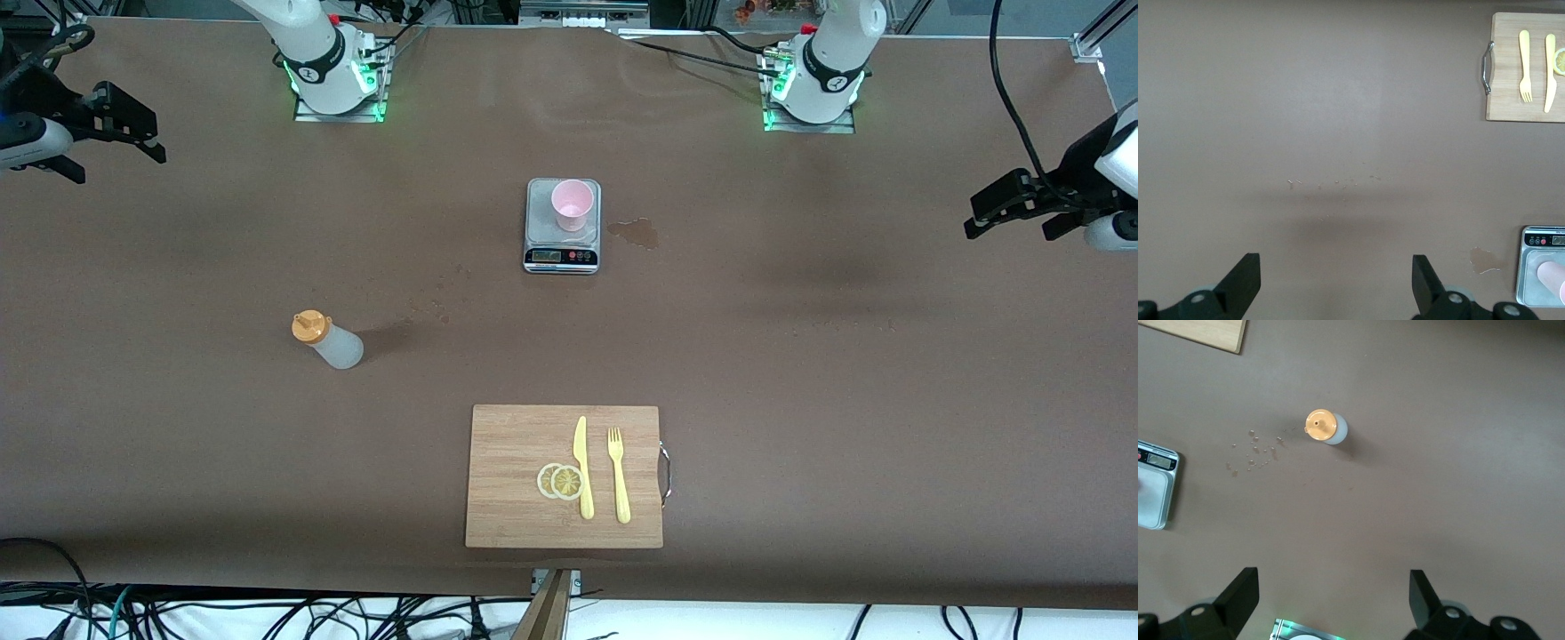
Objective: Add sauce to pink cup with both arms
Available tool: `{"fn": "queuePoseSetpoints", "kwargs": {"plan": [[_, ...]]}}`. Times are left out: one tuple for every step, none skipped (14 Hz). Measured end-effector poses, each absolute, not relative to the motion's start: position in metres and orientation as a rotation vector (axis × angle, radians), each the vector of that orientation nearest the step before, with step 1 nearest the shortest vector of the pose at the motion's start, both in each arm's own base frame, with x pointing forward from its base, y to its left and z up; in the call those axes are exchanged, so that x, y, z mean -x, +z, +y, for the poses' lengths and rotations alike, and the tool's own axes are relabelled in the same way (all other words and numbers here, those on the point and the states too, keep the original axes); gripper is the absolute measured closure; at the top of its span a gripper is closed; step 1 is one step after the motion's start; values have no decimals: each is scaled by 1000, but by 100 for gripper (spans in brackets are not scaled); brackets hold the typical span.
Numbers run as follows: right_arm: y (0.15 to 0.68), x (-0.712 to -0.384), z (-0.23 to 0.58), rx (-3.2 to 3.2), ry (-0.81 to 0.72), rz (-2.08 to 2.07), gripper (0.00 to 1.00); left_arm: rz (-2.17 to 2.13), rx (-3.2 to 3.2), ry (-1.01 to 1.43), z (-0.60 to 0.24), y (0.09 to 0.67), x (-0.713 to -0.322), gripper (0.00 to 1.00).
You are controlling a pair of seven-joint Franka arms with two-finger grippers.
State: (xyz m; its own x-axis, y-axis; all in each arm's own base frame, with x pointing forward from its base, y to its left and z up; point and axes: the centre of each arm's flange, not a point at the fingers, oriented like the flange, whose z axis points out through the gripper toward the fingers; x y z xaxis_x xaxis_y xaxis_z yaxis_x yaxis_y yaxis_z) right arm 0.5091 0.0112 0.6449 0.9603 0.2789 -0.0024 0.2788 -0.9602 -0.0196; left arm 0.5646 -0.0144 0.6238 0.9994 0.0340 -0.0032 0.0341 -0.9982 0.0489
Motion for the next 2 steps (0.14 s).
{"fn": "queuePoseSetpoints", "kwargs": {"plan": [[649,-509,11,3095,-6,-435,0,48,-3092,-5,-16,624,-564,0],[652,-509,11,3096,-16,-434,0,45,-3092,-7,-17,624,-564,0]]}}
